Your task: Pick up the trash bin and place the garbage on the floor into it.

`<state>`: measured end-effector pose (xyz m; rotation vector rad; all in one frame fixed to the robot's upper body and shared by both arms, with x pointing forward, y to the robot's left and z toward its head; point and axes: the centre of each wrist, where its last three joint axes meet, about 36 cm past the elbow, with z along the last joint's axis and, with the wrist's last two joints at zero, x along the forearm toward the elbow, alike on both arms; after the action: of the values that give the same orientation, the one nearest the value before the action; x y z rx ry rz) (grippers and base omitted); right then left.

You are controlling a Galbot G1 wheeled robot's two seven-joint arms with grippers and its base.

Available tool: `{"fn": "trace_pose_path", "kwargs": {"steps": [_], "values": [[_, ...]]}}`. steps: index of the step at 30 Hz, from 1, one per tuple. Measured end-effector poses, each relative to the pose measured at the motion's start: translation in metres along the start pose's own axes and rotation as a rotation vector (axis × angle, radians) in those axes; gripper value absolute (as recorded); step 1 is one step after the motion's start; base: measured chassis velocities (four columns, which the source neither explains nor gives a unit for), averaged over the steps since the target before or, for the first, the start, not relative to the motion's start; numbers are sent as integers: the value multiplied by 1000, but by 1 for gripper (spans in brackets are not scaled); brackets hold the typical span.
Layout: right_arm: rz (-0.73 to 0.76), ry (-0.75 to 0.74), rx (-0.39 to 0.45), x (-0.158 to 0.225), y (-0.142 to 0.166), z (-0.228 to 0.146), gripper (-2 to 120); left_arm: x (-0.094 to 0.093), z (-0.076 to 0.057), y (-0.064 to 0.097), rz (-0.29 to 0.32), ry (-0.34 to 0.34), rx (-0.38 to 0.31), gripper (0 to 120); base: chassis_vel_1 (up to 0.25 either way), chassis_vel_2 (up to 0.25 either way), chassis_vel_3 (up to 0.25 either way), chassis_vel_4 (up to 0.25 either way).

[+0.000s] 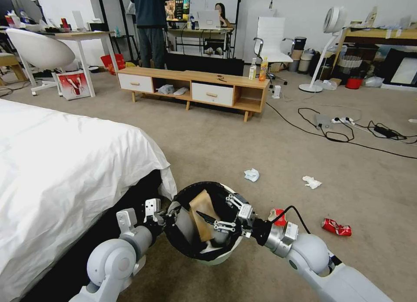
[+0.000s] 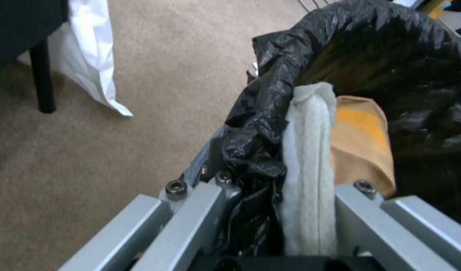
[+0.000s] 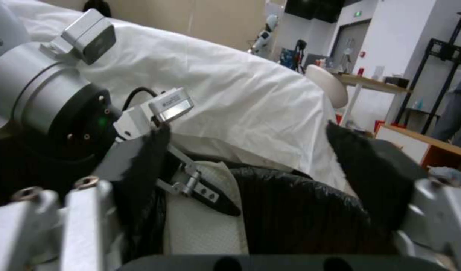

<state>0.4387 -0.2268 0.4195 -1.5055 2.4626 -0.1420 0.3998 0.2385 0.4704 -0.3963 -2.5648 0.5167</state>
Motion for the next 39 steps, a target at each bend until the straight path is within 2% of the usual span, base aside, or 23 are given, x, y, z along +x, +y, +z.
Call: {"fn": "trace_pose_path", "kwargs": {"steps": [2,5,15,23,26,27,28,29,30,31,32,34,35,37,39], "values": [[3,0,-20,-2,2,-2,95,0,0,0,-1,-2,0,7,0,0,0,0],[5,19,-47,-3,4,-7,99,0,0,0,-1,-4,0,7,0,0,0,0],[40,19,-70,-8,1,-14,100,3,0,0,-4,-10,4,7,0,0,0,0],[109,-47,-16,-2,-19,-36,100,6,-2,3,-10,-21,16,7,0,0,0,0],[270,-77,39,7,-34,-66,100,11,-6,4,-14,-38,18,7,0,0,0,0],[270,-77,39,7,-34,-66,100,11,-6,4,-14,-38,18,7,0,0,0,0],[378,-51,51,11,-39,-81,100,14,-9,4,-18,-51,20,7,0,0,0,0],[378,-51,51,11,-39,-81,100,14,-9,4,-18,-51,20,7,0,0,0,0],[456,-28,49,12,-40,-90,100,17,-11,3,-21,-60,20,7,0,0,0,0],[624,26,30,14,-39,-105,100,23,-15,3,-27,-78,20,7,0,0,0,0],[624,26,30,14,-39,-105,100,23,-15,3,-27,-78,20,7,0,0,0,0],[873,137,-7,23,-37,-117,100,28,-20,1,-28,-99,16,7,0,0,0,0],[873,137,-7,23,-37,-117,100,28,-20,1,-28,-99,16,7,0,0,0,0],[1049,260,-50,33,-28,-114,100,30,-22,-1,-24,-108,16,7,0,0,0,0],[1094,300,-66,38,-23,-111,100,31,-22,-1,-23,-110,15,7,0,0,0,0]]}}
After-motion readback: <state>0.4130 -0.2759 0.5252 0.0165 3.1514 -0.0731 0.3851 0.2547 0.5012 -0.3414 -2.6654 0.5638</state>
